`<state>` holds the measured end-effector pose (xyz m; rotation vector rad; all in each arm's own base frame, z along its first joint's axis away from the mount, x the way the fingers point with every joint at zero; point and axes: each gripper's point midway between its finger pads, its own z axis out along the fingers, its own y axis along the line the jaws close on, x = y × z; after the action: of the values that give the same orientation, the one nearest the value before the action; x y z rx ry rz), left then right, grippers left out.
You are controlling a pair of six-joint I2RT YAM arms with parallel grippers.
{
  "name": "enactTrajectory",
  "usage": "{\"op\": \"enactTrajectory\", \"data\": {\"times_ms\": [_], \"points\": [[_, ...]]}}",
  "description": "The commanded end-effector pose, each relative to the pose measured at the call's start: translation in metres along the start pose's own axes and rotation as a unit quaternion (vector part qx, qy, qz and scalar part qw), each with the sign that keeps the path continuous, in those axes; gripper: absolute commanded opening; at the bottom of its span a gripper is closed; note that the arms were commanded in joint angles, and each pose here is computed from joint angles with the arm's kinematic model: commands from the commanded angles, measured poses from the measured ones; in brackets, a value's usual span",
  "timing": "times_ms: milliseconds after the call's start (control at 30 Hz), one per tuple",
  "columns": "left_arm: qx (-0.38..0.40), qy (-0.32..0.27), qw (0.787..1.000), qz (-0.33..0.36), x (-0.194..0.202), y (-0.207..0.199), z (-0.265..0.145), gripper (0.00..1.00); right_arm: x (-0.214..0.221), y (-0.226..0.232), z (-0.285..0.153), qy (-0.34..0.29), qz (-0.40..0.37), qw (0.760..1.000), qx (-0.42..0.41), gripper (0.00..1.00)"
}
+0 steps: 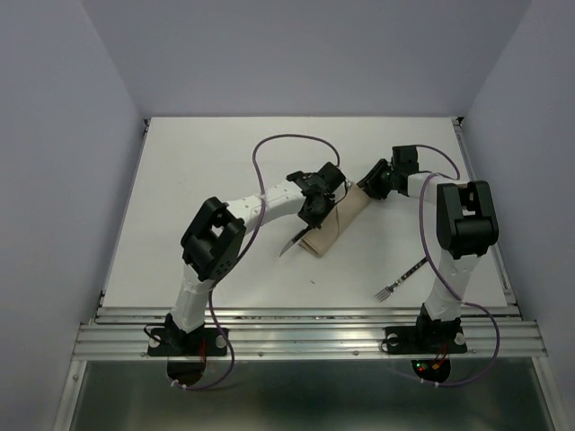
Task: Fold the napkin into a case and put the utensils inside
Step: Stuff the knife into the folded napkin.
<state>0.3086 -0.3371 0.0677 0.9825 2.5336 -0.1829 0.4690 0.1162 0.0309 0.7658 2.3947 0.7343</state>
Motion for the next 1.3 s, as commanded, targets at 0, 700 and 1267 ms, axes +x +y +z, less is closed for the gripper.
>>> {"op": "enactTrajectory", "data": {"times_ms": [0,700,1267], "points": [[-0.013,0.001,0.999,0.03,-0.003,0.003,0.005,0.0,0.012,-0.022,0.005,0.022,-0.006,0.999,0.038,0.4],[0.015,-0.005,0.999,0.044,-0.041,-0.011,0.028,0.0,0.018,-0.023,0.01,0.031,-0.01,0.999,0.023,0.4],[0.044,-0.026,0.998,0.027,-0.071,-0.014,0.037,0.0,0.023,-0.032,0.007,0.033,-0.003,0.999,0.039,0.39]]}}
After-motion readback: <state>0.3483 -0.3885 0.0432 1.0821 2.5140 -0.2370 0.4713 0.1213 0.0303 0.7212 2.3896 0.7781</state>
